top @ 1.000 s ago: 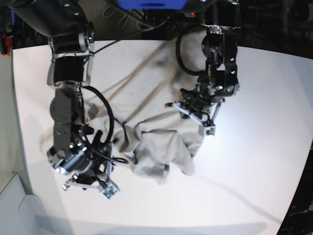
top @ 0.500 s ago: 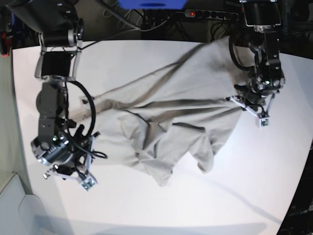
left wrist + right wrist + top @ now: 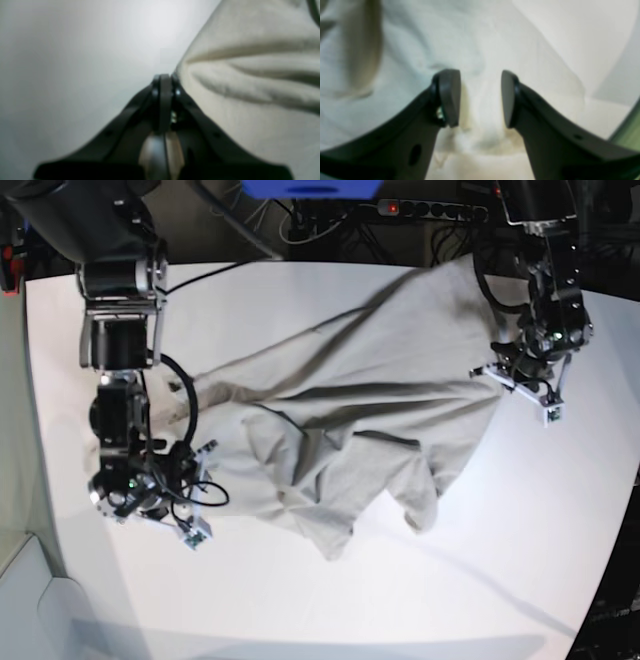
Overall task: Layout the t-shirt on the table in an organized manner, then fold the t-shirt properly
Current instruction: 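Regrasp the t-shirt edge with the left gripper and pull it outward, then drag the grasped edges apart with both grippers to stretch the t-shirt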
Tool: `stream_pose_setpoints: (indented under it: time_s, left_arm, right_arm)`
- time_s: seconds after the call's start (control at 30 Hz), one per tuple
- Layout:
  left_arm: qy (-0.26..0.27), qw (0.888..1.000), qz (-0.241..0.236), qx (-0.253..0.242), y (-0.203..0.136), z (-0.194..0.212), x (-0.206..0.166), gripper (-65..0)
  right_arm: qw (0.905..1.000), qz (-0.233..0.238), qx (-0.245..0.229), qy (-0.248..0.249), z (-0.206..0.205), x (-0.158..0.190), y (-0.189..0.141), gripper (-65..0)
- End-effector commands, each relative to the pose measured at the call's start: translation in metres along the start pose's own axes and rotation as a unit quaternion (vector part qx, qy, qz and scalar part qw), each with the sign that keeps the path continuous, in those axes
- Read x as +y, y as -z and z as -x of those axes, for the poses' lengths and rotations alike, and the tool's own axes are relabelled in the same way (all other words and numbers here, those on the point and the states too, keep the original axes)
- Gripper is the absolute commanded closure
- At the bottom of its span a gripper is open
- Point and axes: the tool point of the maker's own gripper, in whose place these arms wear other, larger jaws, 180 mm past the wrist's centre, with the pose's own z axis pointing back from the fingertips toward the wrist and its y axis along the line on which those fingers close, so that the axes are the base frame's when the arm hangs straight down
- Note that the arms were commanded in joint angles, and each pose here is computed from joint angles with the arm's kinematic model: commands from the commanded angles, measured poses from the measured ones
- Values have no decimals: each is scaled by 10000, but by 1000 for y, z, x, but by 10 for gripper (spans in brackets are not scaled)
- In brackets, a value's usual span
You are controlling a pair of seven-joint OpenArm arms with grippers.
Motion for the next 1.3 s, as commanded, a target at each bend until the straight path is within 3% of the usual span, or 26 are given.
stream_pose_setpoints:
  time_s: [0.0, 0.13, 0.27, 0.4, 0.53, 0.6, 0.8, 1.03, 1.17, 1.27]
  left_arm:
    - [36, 9997, 8, -250, -4, -15, 1, -1]
    - [35, 9998, 3, -204, -4, -10, 1, -1]
    - [23, 9998, 5, -212, -4, -11, 1, -1]
    - [64, 9992, 30, -392, -9, -23, -2, -1]
    - [170, 9966, 99, -801, -26, -49, -10, -1]
    - [214, 9942, 158, -1043, -37, -63, -17, -1]
    - [10, 9847, 746, -1574, -67, -86, -58, -1]
    - [-268, 9904, 1250, -534, -50, -36, -101, -1]
    - [-125, 9886, 1487, 198, -30, 14, -125, -1]
    - [-86, 9865, 1573, 441, -15, 40, -138, -1]
  right_arm:
    - [9997, 120, -195, 43, -13, -16, -5, -269]
    - [9997, -46, -4, 229, 6, -21, 9, -269]
    - [9974, -32, 14, 722, 30, -31, 9, -269]
    - [9897, -8, 58, 1432, 62, -41, 7, -269]
    - [9806, -16, 487, 1901, 103, -40, 3, -269]
    - [9792, 173, 478, 1966, 112, -42, -8, -269]
    - [9821, 799, -100, 1702, 78, -46, -49, -269]
    - [9805, 1089, -400, 1586, 53, -62, -71, -269]
    - [9862, 1123, -430, 1141, 34, -61, -73, -269]
    - [9903, 1103, -465, 700, 14, -54, -73, -269]
